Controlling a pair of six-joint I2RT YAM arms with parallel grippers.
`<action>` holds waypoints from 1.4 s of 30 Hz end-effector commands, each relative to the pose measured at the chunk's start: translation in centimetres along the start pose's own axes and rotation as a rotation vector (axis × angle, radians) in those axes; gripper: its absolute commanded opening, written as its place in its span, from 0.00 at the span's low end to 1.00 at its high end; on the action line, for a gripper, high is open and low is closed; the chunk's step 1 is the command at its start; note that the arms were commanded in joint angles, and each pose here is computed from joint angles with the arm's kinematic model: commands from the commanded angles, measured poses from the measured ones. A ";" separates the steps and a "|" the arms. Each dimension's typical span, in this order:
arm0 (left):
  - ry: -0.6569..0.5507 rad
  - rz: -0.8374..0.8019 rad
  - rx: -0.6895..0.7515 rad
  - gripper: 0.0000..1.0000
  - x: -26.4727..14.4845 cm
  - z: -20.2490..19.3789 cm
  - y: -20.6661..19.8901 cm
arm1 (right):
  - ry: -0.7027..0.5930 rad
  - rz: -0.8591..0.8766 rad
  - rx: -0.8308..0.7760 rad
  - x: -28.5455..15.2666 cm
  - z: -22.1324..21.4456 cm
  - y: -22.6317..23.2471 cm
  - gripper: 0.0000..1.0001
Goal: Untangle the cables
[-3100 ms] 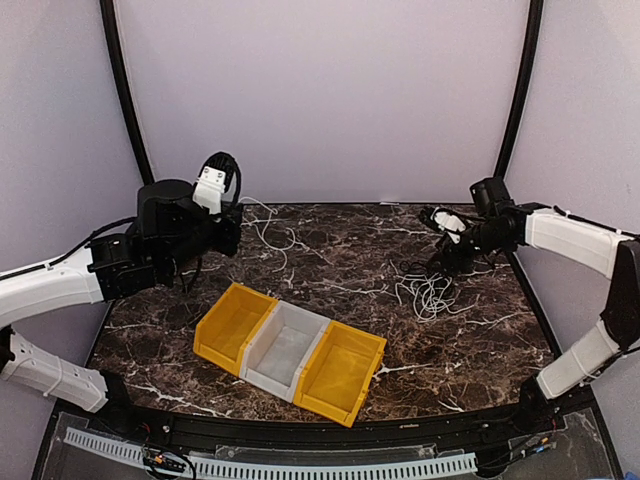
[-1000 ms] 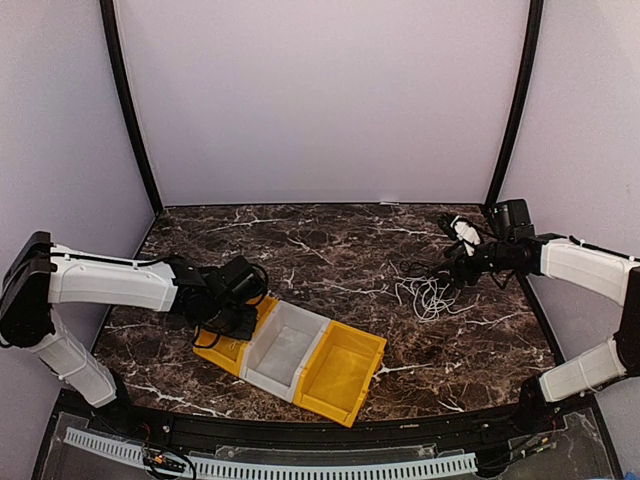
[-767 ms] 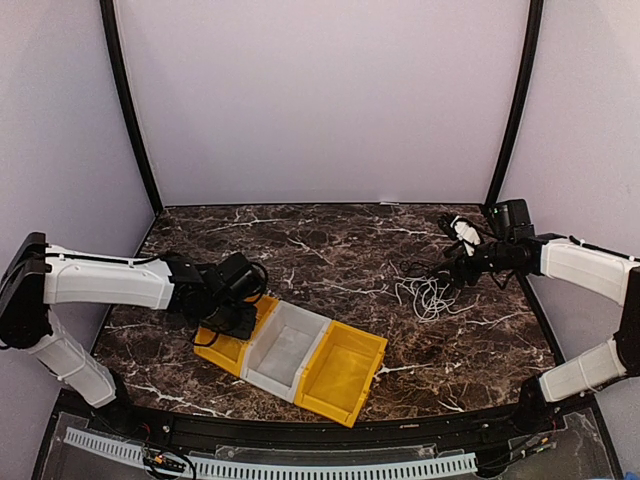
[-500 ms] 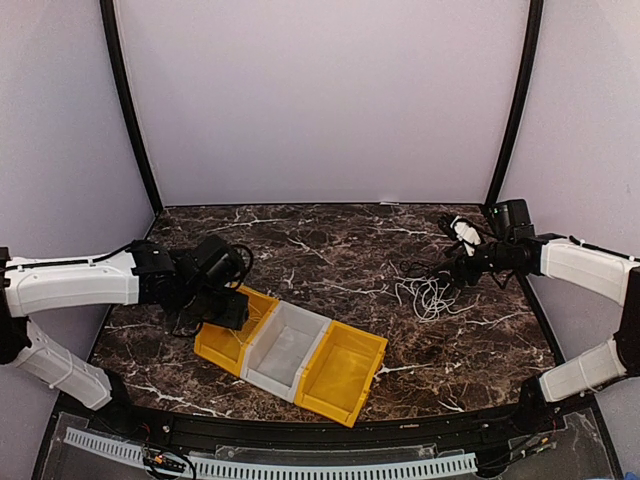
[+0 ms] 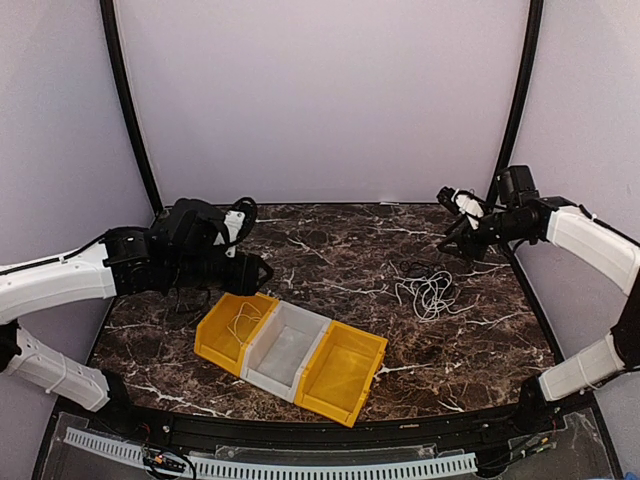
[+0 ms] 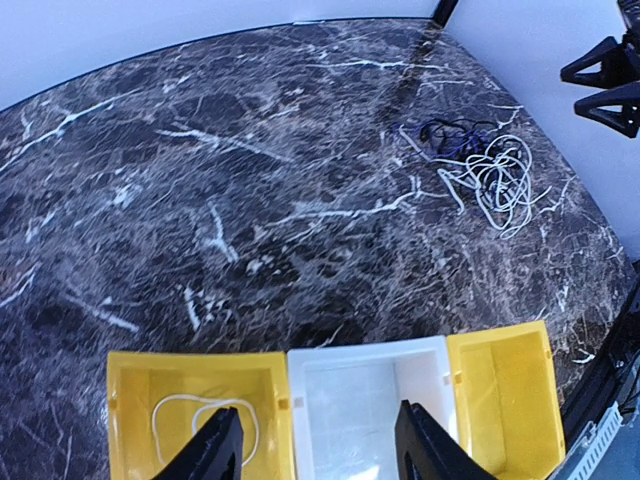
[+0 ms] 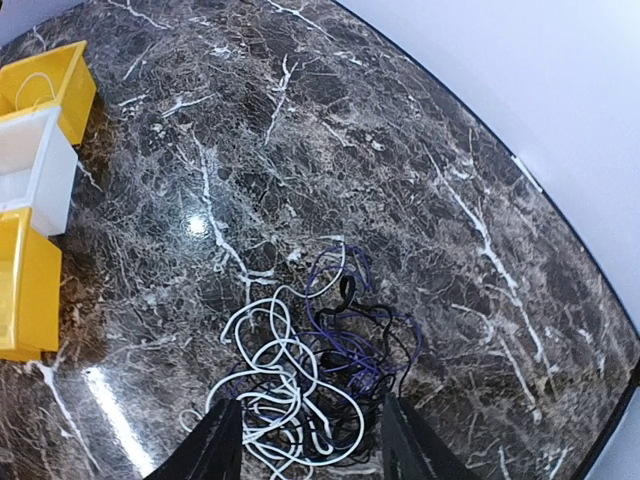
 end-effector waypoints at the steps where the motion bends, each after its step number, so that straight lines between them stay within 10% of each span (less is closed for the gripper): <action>1: -0.149 -0.185 0.047 0.54 1.7 3.9 -3.5 | 0.105 0.121 0.030 0.2 -0.8 0.7 0.47; 17: -0.100 -0.385 0.002 0.53 8.5 5.0 -8.7 | 0.289 0.184 -0.027 8.3 -2.6 -0.6 0.56; 24: -0.080 -0.350 0.007 0.53 9.2 4.6 -8.3 | 0.285 0.209 -0.029 10.1 -2.5 -1.0 0.38; 31: -0.080 -0.366 0.020 0.53 10.6 4.7 -9.0 | 0.281 0.230 -0.037 10.0 -2.5 -0.8 0.00; 42: -0.179 -0.529 0.146 0.53 13.0 5.2 -13.9 | 0.054 0.240 -0.107 2.2 3.2 1.4 0.00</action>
Point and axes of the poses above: each gripper's point midway between its finger pads, its own x axis out along the fingers, its own y axis along the line the jaws close on, z = x × y, the point moved 8 cm from there along -x, back along the fingers, and after that the axes turned 4 degrees about -x, right-handed, at the moved point
